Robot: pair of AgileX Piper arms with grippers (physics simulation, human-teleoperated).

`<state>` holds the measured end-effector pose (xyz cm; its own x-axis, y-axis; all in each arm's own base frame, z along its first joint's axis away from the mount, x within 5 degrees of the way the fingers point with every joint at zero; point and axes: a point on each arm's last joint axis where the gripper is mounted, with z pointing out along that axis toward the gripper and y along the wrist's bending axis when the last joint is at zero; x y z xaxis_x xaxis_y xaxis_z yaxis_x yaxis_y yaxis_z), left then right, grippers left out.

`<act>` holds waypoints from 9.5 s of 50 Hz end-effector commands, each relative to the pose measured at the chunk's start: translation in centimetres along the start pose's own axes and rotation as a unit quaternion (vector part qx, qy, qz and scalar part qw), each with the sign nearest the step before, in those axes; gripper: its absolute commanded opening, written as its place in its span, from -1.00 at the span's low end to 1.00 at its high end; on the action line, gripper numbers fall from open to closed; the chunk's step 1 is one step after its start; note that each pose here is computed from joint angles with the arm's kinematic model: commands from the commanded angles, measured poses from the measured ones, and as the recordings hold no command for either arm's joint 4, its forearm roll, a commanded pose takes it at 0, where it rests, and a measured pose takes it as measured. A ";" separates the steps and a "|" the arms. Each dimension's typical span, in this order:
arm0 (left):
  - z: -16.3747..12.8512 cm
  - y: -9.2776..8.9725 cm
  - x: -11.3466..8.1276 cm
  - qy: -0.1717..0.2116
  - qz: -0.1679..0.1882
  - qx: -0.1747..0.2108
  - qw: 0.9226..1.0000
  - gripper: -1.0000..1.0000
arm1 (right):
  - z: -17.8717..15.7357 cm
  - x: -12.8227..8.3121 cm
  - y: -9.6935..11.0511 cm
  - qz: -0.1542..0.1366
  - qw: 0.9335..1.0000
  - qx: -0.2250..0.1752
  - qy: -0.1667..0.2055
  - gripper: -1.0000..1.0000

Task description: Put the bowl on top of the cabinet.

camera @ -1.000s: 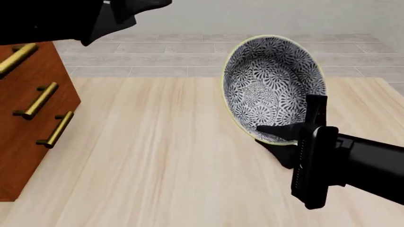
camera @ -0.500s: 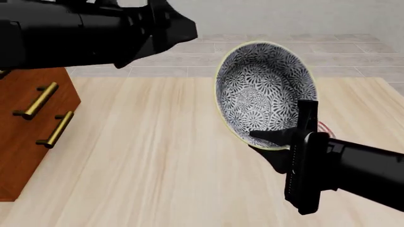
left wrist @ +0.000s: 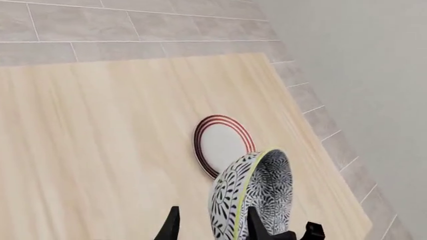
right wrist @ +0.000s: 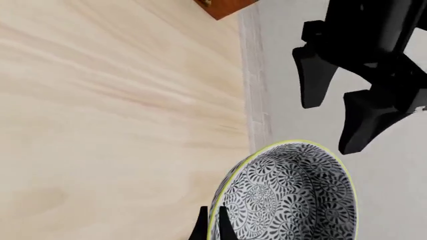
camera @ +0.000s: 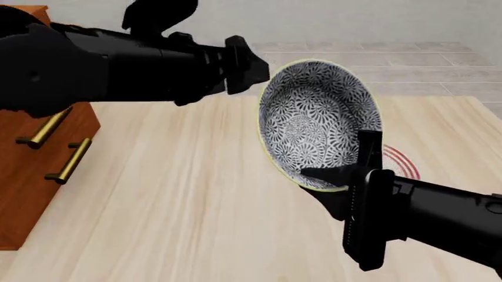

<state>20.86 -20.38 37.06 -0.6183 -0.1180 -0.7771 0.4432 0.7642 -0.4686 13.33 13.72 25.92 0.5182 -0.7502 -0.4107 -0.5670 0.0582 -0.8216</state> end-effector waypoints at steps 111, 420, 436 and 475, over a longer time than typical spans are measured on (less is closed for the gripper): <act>7.1 3.9 3.2 0.036 0.018 -0.046 0.998 -1.00 | -0.9 -1.3 1.4 -0.028 0.998 -0.003 -0.049 1.00; -25.3 21.5 -7.6 -0.526 -0.178 -0.392 0.733 -1.00 | -12.2 7.6 7.0 0.521 0.745 0.417 -0.008 1.00; -26.5 24.3 -7.9 -0.514 -0.169 -0.442 0.715 -1.00 | -12.2 7.6 7.0 0.521 0.745 0.417 -0.008 1.00; -25.2 25.7 -7.1 -0.458 -0.141 -0.478 0.736 -1.00 | -12.2 7.6 7.0 0.521 0.745 0.417 -0.008 1.00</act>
<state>19.93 15.60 41.64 0.3074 -0.3960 -0.8653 -0.5345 0.6805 -0.5013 5.50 0.42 21.84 0.0864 -0.0042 -0.9963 -0.0744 0.9972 -0.0107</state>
